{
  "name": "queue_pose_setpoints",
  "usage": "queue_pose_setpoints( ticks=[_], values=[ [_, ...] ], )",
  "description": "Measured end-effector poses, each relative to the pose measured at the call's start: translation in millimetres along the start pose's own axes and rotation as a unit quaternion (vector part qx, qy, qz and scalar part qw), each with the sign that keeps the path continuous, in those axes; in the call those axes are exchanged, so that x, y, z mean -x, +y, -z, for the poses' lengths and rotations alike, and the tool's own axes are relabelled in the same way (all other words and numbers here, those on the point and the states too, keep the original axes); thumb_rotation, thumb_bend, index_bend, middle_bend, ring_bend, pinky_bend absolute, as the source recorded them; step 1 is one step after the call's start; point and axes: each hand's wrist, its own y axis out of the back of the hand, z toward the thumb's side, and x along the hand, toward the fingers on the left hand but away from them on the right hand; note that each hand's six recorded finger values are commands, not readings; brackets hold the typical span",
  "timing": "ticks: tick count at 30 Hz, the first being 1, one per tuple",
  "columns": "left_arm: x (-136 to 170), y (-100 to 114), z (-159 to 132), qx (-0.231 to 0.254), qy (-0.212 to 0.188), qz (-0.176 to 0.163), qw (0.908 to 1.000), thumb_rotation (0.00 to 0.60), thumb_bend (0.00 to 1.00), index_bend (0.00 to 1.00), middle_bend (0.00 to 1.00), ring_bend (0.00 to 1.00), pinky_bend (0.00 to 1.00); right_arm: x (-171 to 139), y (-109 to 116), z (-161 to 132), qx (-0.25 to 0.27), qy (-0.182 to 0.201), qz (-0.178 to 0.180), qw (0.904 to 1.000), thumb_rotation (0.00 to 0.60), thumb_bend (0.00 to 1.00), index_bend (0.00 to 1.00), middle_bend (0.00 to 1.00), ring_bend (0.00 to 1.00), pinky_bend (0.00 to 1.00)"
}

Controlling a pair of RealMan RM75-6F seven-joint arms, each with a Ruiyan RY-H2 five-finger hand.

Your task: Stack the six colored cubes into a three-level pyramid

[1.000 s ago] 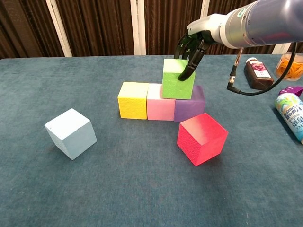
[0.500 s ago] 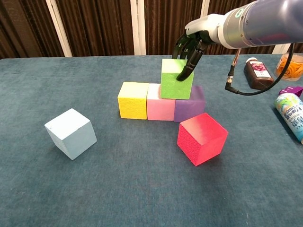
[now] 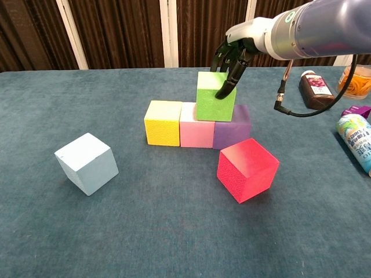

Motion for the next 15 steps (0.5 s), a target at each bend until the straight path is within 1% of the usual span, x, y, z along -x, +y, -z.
queue_pose_setpoints(
  ticks=[15],
  values=[
    [-0.4, 1.2, 0.8, 0.002, 0.003, -0.004, 1.0000, 0.600, 0.31, 0.05, 0.00, 0.00, 0.00, 1.8, -1.7, -4.4, 0.000, 0.000, 0.002, 1.0000, 0.600, 0.20, 0.37, 0.35, 0.20, 0.00]
  ],
)
